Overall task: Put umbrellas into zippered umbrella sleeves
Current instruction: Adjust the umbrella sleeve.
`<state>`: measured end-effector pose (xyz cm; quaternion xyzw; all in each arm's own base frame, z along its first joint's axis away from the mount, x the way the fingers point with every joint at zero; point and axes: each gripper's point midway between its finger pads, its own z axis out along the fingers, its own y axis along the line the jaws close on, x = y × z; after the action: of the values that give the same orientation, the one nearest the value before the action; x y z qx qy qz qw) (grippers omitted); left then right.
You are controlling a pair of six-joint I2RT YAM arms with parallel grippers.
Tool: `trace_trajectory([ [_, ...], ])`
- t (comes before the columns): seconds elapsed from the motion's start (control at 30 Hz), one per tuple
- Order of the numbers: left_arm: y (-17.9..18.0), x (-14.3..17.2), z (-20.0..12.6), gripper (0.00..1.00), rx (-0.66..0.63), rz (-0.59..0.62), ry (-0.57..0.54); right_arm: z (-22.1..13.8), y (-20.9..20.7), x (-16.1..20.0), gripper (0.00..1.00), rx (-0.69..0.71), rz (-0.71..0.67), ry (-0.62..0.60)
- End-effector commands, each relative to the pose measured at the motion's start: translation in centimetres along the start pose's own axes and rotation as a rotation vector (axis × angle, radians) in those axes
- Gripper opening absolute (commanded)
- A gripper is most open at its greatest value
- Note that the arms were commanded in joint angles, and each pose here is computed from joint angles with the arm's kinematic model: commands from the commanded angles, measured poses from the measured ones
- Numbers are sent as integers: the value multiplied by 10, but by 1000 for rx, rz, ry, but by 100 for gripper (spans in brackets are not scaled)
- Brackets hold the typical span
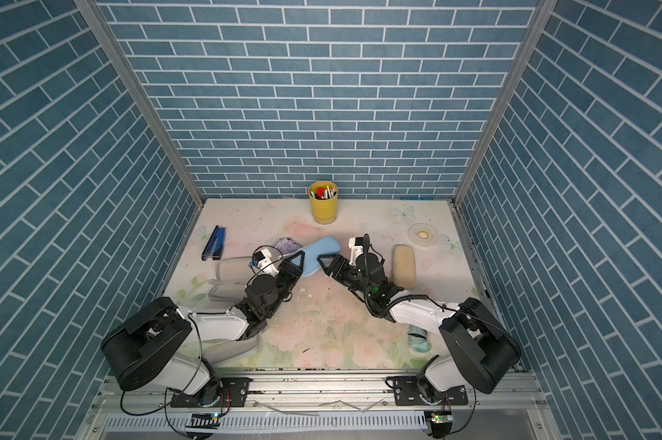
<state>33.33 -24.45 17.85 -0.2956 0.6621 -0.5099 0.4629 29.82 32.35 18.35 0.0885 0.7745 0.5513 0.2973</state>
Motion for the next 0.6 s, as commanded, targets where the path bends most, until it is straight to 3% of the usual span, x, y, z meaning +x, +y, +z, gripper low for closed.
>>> trace_trajectory([
  [0.0, -40, -4, 1, 7, 125, -100, -51, 4, 29, -18, 68, -154, 80, -74],
  [0.23, -38, 21, -2, 28, 132, -62, 48, 13, 29, -29, 44, -185, 64, -82],
  [0.33, -30, 25, -6, 39, 115, -34, 87, 14, 25, -35, 29, -191, 60, -74],
  [0.43, -22, 31, -8, 57, 108, -12, 155, 14, 23, -42, 19, -198, 39, -59],
  [0.5, -12, 29, -11, 73, 99, -4, 224, 13, 23, -45, 16, -198, 6, -23],
  [0.57, 11, 21, -18, 82, 41, 17, 296, 9, 16, -46, 15, -171, -45, 42],
])
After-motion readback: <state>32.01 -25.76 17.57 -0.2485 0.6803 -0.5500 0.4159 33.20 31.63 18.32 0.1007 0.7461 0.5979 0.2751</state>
